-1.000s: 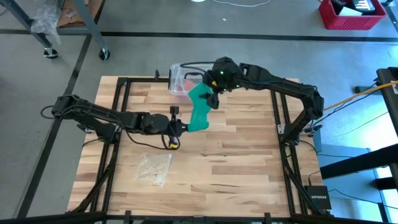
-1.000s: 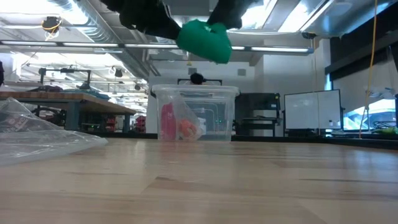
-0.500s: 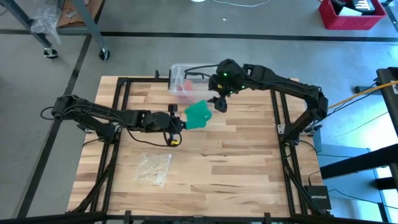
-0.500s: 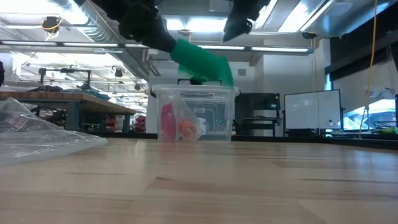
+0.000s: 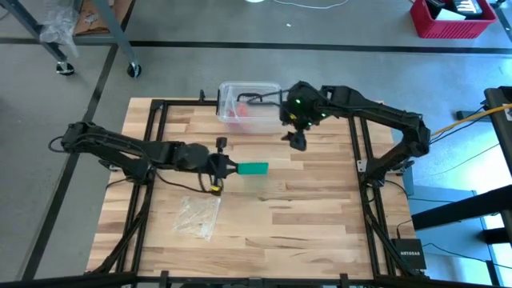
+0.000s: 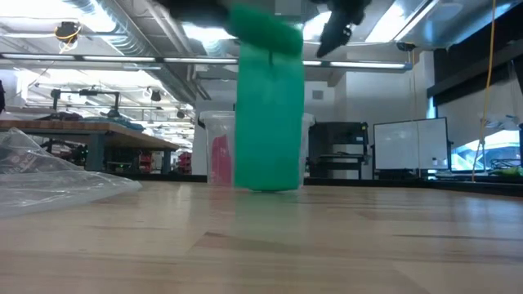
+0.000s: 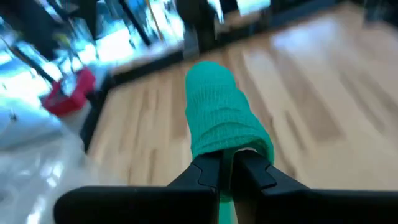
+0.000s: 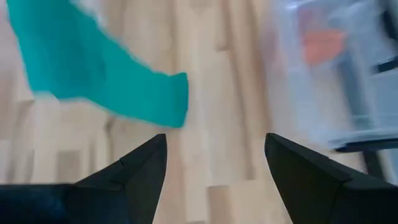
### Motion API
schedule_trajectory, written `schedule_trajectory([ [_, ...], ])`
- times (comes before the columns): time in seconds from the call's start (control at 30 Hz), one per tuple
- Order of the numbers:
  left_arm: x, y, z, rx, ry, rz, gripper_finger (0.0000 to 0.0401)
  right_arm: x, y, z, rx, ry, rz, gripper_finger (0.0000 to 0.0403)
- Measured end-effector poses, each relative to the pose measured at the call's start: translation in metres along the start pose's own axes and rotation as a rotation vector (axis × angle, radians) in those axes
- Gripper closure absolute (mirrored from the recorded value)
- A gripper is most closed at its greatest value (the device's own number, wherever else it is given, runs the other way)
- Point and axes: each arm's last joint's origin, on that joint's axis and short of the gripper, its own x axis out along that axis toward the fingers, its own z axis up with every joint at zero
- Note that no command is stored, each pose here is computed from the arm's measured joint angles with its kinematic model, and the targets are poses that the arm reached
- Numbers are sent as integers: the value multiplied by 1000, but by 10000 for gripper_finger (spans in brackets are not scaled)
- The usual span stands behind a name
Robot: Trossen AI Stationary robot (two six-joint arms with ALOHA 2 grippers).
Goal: Roll bandage
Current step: Roll the green bandage
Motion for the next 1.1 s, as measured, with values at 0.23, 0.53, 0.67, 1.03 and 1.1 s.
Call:
schedule_trajectory([
  [0.23,-20,1,23,-25,-190,21,391,-9,25,-46,-58,-223,-14,130],
  [0.53,-17,23,25,-47,-256,120,391,7,48,-103,-36,-709,29,130],
  [0.67,-16,30,26,-45,-296,91,391,25,46,-107,-37,-779,10,130],
  [1.03,-15,32,24,-42,-286,91,391,59,50,-100,-39,-735,107,130],
  [1.1,-14,32,24,-43,-281,94,391,61,49,-100,-36,-727,105,130],
])
